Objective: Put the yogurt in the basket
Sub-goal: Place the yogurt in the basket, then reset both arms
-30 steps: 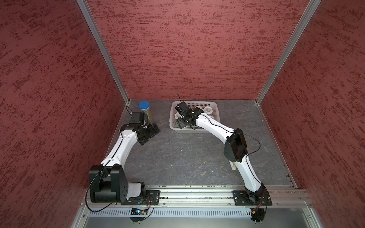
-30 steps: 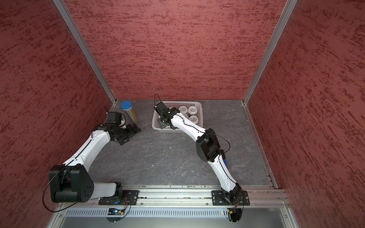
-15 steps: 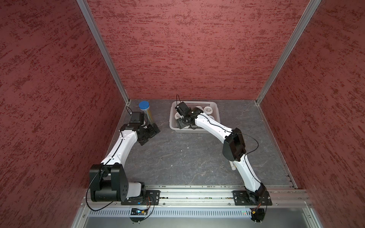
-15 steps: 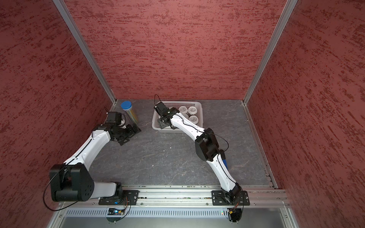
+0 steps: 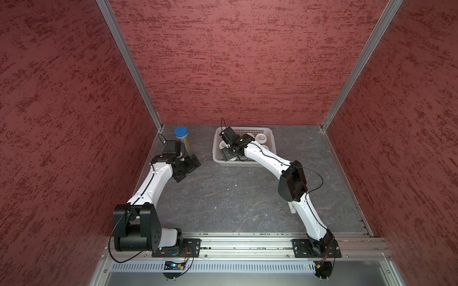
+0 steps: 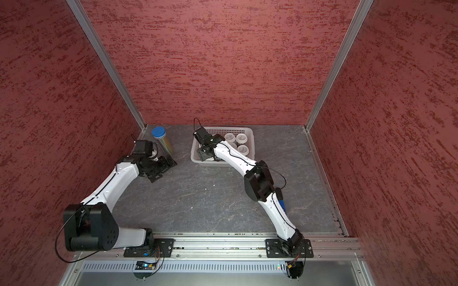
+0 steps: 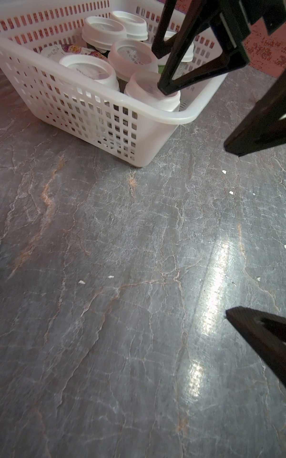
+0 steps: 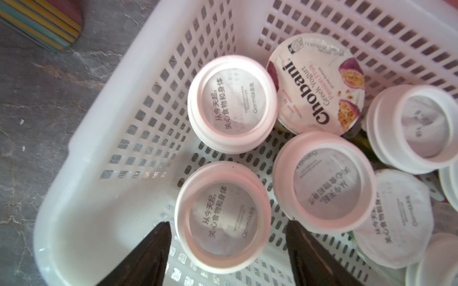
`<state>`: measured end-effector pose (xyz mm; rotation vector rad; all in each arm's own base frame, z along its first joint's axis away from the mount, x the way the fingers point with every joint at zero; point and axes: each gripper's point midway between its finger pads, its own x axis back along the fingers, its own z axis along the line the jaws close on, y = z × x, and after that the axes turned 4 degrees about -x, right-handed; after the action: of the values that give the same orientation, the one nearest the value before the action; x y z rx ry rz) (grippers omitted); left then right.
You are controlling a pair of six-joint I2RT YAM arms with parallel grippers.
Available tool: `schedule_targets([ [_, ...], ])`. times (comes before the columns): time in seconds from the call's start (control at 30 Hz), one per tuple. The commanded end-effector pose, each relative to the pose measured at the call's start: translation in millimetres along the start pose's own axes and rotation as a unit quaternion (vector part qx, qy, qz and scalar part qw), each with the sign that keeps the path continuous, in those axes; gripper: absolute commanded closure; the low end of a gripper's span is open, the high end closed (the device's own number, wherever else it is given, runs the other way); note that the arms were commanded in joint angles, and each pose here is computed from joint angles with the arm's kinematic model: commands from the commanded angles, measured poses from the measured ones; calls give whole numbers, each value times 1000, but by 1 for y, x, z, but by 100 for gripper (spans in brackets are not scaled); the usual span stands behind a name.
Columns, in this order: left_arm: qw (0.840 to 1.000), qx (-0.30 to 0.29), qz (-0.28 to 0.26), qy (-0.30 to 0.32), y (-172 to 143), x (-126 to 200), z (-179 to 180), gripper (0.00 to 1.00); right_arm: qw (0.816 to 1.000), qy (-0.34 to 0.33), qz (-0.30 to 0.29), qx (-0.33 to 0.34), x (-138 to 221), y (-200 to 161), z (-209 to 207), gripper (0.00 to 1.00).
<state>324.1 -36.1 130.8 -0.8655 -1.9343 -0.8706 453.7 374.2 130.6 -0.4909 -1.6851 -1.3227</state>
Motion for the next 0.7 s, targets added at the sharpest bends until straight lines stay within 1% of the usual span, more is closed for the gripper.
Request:
schedule_targets([
  [0.0,999,-19,-28,-3,16,8,-7,0,999,19,-39,-4,38,26,0,18],
  [0.03,999,-29,-44,6,20,12,-8,0,998,19,-57,-4,51,34,-2,15],
  [0.1,994,-47,-93,31,33,25,-7,0,995,11,-103,-6,80,50,-10,11],
  [0.13,988,-55,-135,52,42,36,-6,0,991,5,-135,-11,98,58,-16,7],
  [0.17,982,-48,-173,56,50,45,-6,0,985,-10,-168,-20,118,64,-28,3],
  [0.2,977,-42,-204,52,56,52,-5,0,981,-26,-193,-27,133,63,-39,2],
  [0.23,965,-28,-250,70,63,60,3,0,972,-51,-225,-39,150,62,-57,2],
  [0.27,951,-35,-289,105,67,64,16,0,964,-73,-252,-51,162,57,-75,2],
  [0.3,937,-44,-326,120,72,68,20,0,958,-86,-269,-53,173,49,-91,2],
  [0.33,918,-42,-367,147,76,69,34,0,954,-96,-282,-29,175,35,-103,2],
  [0.37,901,-50,-405,149,78,67,41,0,949,-126,-289,7,173,14,-115,2],
  [0.4,886,-75,-436,134,78,62,43,0,936,-161,-312,26,179,5,-127,2],
  [0.43,873,-123,-464,90,76,56,36,0,923,-208,-323,31,174,-18,-145,2],
  [0.47,869,-164,-466,32,68,45,30,0,901,-245,-358,25,182,-31,-160,2],
  [0.5,870,-186,-457,-6,64,37,26,0,884,-262,-385,27,184,-41,-168,2],
  [0.53,871,-200,-448,-18,66,28,25,0,873,-275,-401,29,177,-55,-178,2],
  [0.57,879,-198,-434,-9,68,17,28,0,862,-298,-411,9,172,-66,-196,2],
  [0.6,883,-197,-427,-5,68,7,31,0,857,-324,-401,-9,163,-76,-213,2],
  [0.63,880,-196,-433,-5,71,0,33,0,855,-345,-387,-22,151,-85,-228,2],
  [0.67,882,-189,-431,0,78,-3,33,0,857,-358,-369,-31,136,-95,-243,2],
])
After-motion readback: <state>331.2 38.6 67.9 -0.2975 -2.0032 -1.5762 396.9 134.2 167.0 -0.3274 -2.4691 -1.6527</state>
